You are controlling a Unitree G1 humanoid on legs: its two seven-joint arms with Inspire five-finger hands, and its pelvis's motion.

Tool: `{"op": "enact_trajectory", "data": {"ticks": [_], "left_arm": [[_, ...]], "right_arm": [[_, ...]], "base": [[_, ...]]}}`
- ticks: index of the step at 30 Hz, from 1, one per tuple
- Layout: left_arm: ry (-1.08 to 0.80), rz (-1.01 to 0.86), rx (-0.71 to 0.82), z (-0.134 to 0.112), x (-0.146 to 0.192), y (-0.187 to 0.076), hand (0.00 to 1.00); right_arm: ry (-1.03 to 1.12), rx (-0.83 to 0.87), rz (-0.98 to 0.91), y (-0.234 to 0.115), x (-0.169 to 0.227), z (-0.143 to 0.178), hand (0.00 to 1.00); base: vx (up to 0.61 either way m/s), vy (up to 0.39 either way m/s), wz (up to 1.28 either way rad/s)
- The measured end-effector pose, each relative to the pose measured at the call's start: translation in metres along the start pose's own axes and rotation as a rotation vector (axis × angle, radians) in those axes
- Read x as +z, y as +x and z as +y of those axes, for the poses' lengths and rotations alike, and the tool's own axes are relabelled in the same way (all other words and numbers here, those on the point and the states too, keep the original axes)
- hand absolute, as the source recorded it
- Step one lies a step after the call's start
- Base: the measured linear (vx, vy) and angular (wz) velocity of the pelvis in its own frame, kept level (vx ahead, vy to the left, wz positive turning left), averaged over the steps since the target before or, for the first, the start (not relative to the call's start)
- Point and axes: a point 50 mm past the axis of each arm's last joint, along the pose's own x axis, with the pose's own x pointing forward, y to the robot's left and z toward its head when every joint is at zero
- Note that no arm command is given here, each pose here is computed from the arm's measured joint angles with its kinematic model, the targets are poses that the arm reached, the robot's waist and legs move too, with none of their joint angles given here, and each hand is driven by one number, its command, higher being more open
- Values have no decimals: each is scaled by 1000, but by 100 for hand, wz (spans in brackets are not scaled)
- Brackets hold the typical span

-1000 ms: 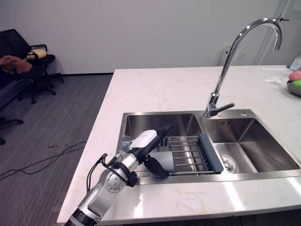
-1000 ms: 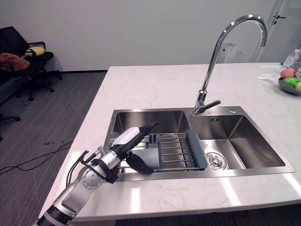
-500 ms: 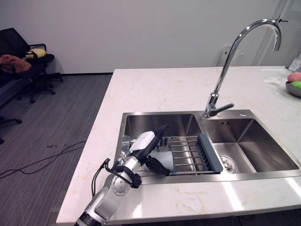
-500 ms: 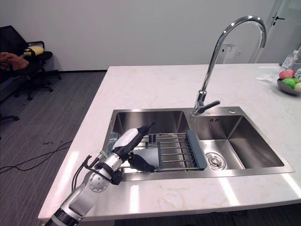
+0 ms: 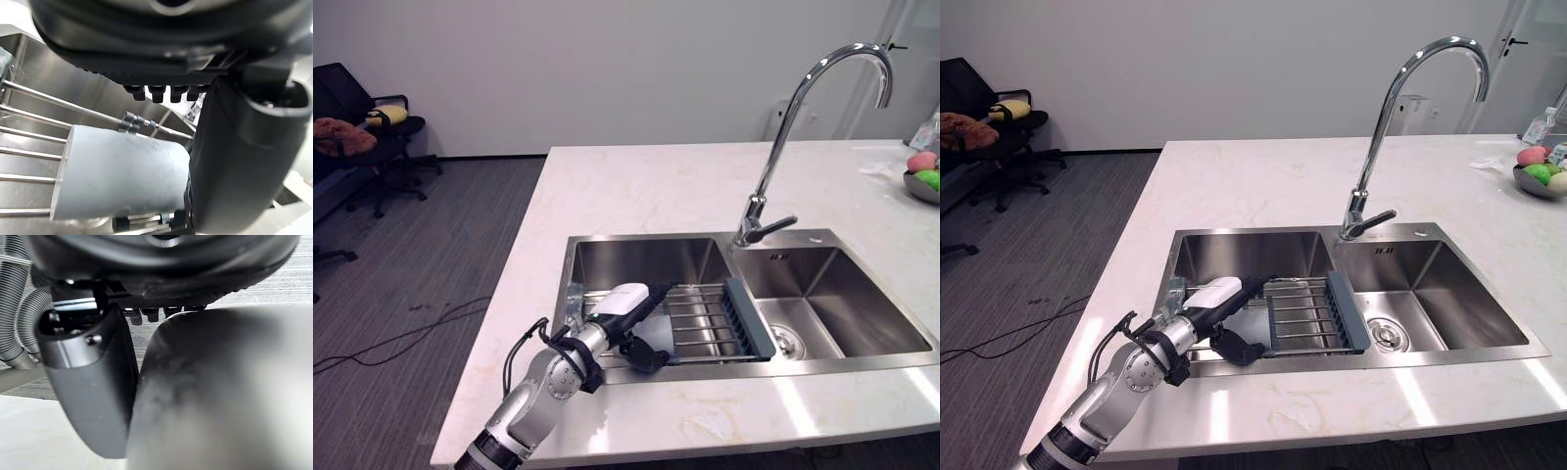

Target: Walk over to the sink, pick up the cup, carry it to the dishwasher, place the cup inside the dishwasher, then close the dishwasher door

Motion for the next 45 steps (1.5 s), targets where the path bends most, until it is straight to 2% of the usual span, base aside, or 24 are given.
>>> {"op": "enact_trajectory", "data": {"ticks": [15,20,29,30,39,43,45], "left_arm": [[-5,110,-58,5,-9,10,100],[-26,221,-122,0,-29,16,100],[-100,300,-157,8,-42,20,100],[-130,311,-162,9,-45,20,0],[-269,414,-115,17,-71,21,0],[-257,380,-58,16,-72,21,0],[-290,336,22,15,-72,19,0]], "right_arm": [[-22,3,1,0,4,1,100],[-23,6,-2,-1,6,1,100],[-36,17,5,-1,7,1,100],[-38,18,5,-1,7,1,100],[-31,30,-4,-3,9,0,100],[-35,37,-4,-4,10,-3,100],[-34,37,1,-4,8,-4,100]], "base": [[0,0,0],[0,0,-2],[0,0,-2],[-7,-5,-4],[-34,-24,-4],[-7,-9,-1],[-9,-15,1]]}}
